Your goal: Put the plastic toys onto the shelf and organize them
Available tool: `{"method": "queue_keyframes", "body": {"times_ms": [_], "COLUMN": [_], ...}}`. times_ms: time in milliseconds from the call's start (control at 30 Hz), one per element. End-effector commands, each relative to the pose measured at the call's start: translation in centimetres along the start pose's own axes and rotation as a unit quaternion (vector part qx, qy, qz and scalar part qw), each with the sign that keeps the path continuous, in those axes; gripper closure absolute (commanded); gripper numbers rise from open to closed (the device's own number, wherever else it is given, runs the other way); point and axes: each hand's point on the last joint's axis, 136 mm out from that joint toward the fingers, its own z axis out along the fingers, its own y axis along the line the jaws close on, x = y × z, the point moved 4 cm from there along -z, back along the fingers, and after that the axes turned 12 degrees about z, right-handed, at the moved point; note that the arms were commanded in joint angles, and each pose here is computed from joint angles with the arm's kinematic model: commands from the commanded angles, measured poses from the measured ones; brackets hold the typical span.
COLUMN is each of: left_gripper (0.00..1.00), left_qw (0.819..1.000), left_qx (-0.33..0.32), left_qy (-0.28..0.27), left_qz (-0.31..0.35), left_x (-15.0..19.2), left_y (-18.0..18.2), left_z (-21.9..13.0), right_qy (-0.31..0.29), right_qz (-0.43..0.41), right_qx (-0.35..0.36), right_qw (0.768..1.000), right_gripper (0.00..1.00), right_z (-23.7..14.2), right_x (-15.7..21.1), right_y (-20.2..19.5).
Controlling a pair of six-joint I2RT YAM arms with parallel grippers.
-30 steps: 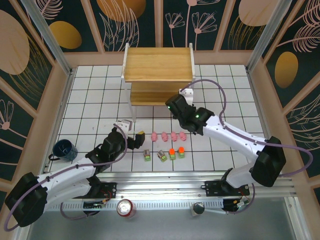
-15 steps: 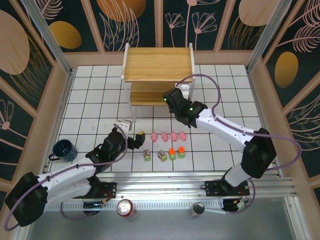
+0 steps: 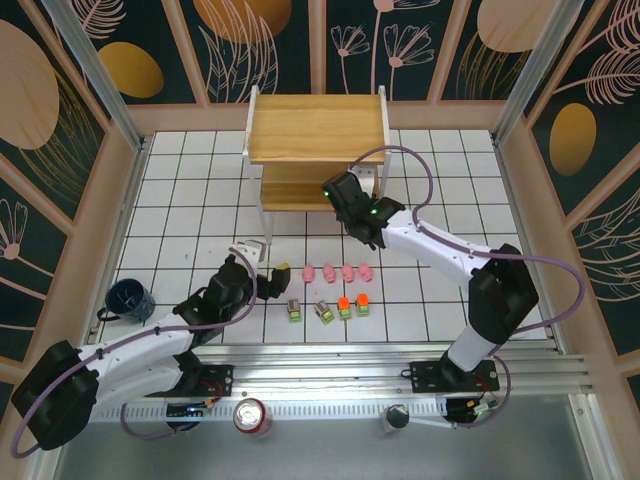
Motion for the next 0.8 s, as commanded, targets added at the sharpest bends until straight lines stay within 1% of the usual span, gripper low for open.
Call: {"method": "queue_keyframes", "body": {"times_ms": [0, 267, 500, 667, 767], "left_gripper": [0.06, 0.07, 0.07, 0.07, 0.07], "left_qw": [1.000, 1.000, 1.000, 1.000, 1.000], "left_qx": [0.007, 0.008, 0.010, 0.011, 0.012], "left_qy": [-0.014, -0.012, -0.011, -0.012, -0.012], "left_qz": [0.004, 0.005, 0.005, 0.005, 0.004], "left_x": [-0.7, -0.6, -0.6, -0.6, -0.6], "left_y": [-0.3, -0.4, -0.4, -0.5, -0.5], "left_z": [0.1, 0.1, 0.1, 0.1, 0.1], "right_qy": [-0.026, -0.032, -0.033, -0.035, -0.037], "right_qz": [0.030, 0.048, 0.055, 0.055, 0.054], "right_qx": [0.003, 0.021, 0.026, 0.034, 0.039], "right_qw": [0.999, 0.998, 0.998, 0.997, 0.997], "right_gripper": [0.81, 0.80, 0.73, 0.72, 0.66], "right_z": [0.1, 0.6, 1.1, 1.5, 1.6], "right_x": [-1.8, -2.0, -1.8, -2.0, -2.1], "right_y": [0.1, -0.8, -1.0, -1.1, -1.1]}}
